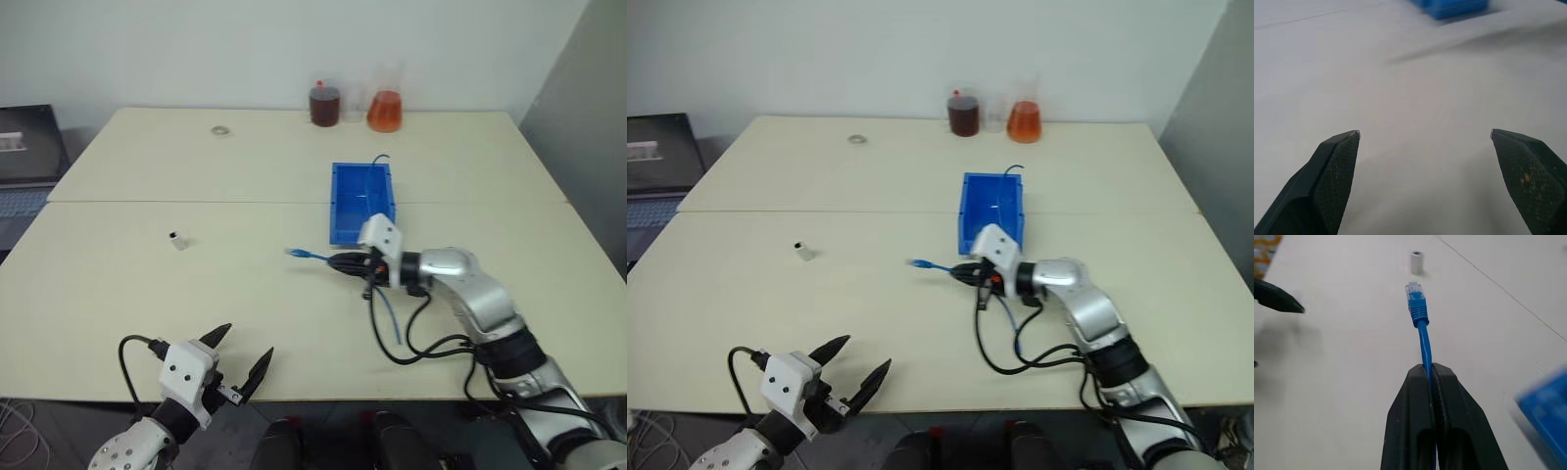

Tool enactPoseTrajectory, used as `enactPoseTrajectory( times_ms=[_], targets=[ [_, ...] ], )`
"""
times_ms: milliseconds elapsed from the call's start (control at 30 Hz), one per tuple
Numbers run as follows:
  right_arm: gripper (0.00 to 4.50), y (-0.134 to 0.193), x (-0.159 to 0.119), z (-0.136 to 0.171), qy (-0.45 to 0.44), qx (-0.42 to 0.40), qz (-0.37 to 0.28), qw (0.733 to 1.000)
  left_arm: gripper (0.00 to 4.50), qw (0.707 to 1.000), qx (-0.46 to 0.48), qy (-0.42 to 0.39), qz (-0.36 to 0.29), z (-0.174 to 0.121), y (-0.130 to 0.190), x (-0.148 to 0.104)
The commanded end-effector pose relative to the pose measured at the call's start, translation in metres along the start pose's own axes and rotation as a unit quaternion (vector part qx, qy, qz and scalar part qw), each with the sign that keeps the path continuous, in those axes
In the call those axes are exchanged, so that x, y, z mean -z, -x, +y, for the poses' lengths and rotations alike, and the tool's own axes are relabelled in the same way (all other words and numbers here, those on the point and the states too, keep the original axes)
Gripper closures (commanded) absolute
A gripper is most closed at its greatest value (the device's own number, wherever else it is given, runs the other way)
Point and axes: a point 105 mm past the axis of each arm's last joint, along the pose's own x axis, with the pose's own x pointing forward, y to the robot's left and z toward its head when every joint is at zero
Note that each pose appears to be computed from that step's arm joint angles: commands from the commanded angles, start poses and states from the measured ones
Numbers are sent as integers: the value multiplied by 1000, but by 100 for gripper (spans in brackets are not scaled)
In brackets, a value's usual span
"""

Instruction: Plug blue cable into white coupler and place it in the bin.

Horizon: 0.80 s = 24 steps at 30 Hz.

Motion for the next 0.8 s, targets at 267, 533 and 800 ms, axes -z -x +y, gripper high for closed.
enactPoseTrajectory(
  times_ms=[267, 533, 800],
  targets=[
    [449, -42, 35, 12, 76, -50, 49, 995, 0, 993, -117, 28, -23, -4, 4, -2],
    [311, -48, 41, 11, 67, -54, 44, 995, 0, 994, -105, 10, -26, -2, -2, -6],
    [99, -4, 18, -8, 10, -11, -1, 1000, 0, 998, -47, -28, -25, 16, -10, -9]
  ],
)
